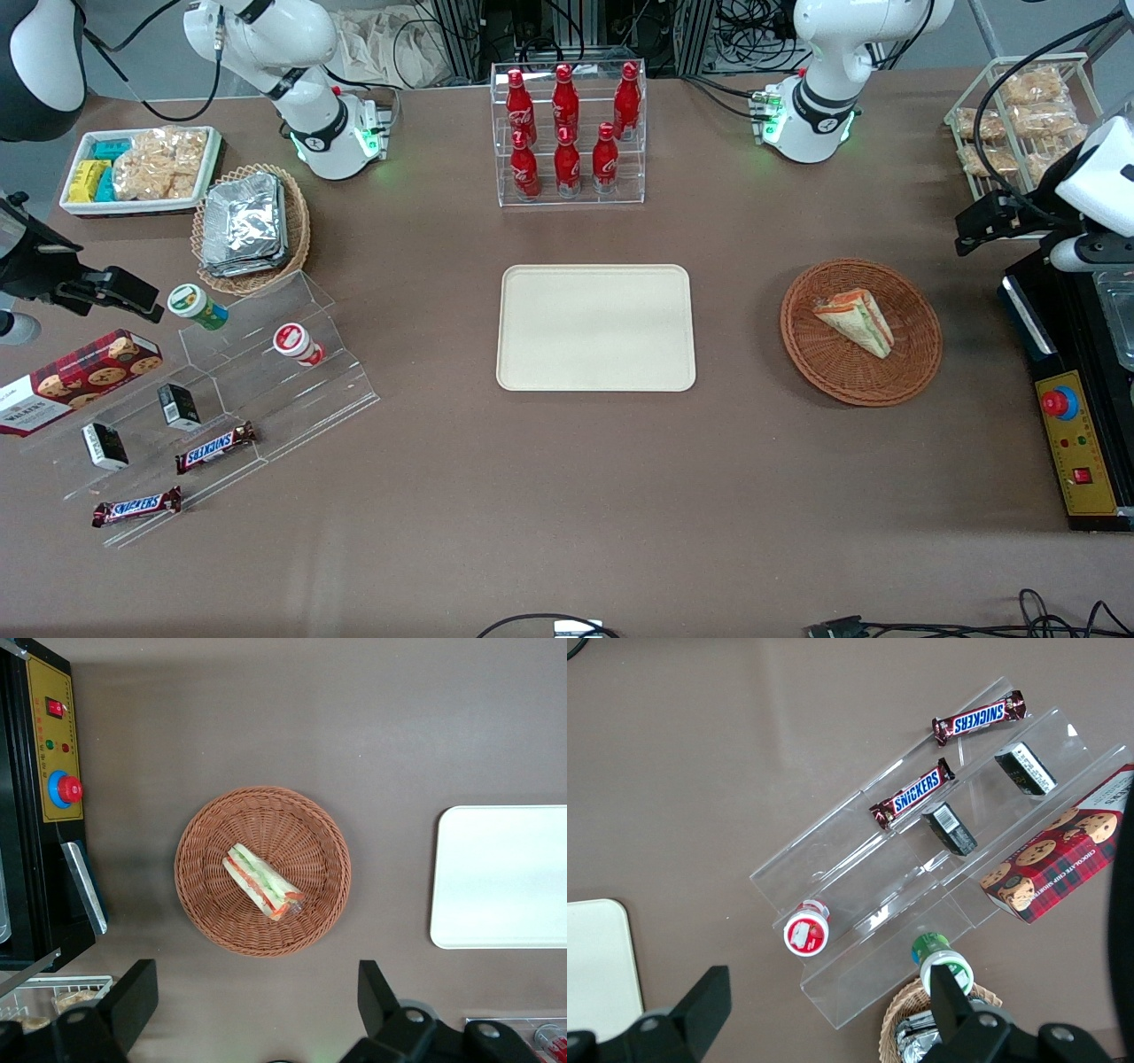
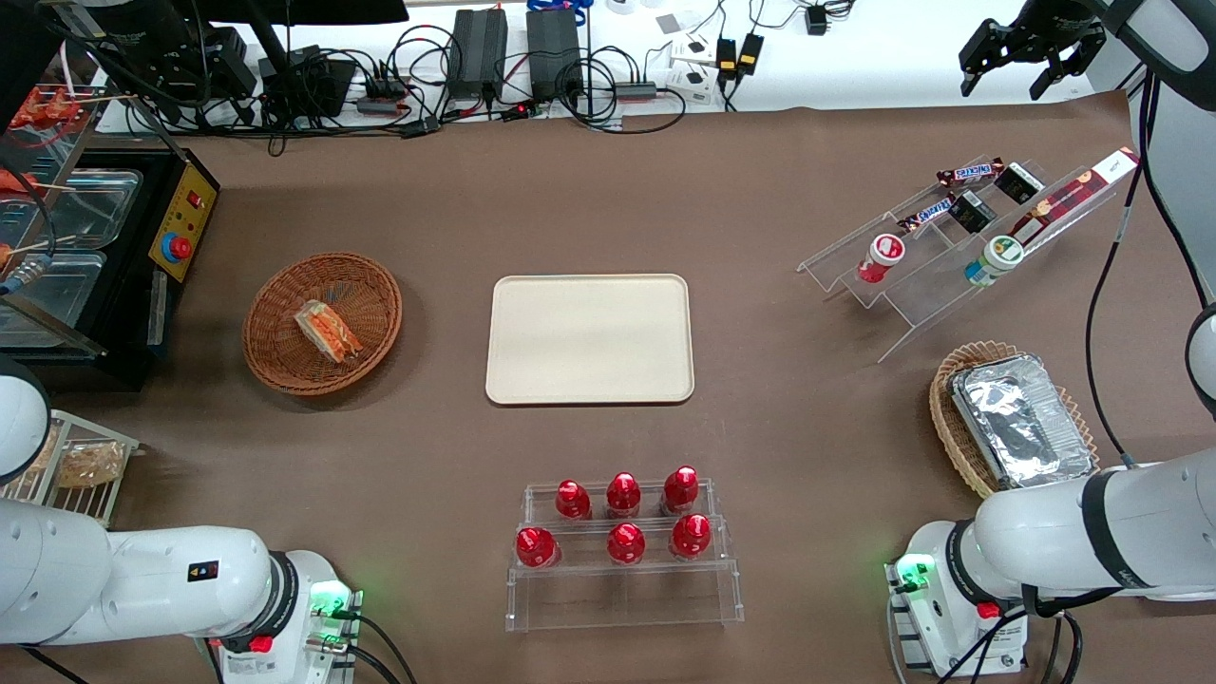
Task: Place sandwich from basket to tray
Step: 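Move the open left gripper over the sandwich in the wicker basket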
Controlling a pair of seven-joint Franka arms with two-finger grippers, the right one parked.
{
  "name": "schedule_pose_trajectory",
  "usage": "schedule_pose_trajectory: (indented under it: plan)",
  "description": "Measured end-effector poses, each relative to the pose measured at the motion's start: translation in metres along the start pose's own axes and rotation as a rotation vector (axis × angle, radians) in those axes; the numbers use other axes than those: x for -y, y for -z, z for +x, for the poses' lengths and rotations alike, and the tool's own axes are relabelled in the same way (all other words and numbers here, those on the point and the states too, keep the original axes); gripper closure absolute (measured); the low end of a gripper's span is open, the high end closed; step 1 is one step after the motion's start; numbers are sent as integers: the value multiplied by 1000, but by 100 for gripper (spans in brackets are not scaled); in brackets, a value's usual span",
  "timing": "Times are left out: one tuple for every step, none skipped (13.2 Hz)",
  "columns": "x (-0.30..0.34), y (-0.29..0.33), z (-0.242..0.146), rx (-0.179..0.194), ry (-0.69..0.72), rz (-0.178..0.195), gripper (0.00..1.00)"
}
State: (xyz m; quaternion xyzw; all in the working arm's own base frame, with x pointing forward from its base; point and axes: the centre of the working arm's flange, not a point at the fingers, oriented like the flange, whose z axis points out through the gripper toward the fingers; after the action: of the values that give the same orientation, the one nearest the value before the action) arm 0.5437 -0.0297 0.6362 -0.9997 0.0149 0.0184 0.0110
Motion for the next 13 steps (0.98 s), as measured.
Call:
schedule_pose_trajectory:
  plan:
    - [0, 0, 0, 0, -1, 0, 0]
    - [0, 0, 0, 0, -1, 0, 0]
    - [0, 0, 0, 0, -5, 0, 0]
    - [0, 0, 0, 0, -9, 0, 0]
    - [1, -1, 0, 3, -9, 0, 0]
    - [2, -4, 1, 14, -6, -1, 0]
    - [3, -10, 2, 31, 2, -1, 0]
    - [5, -21, 3, 51, 19, -1, 0]
    - [9, -34, 5, 65, 43, 0, 0]
    - [16, -48, 7, 69, 66, -1, 0]
    - [25, -63, 7, 66, 91, -1, 0]
    - [33, -79, 4, 62, 121, -1, 0]
    - [38, -95, -2, 57, 149, -1, 0]
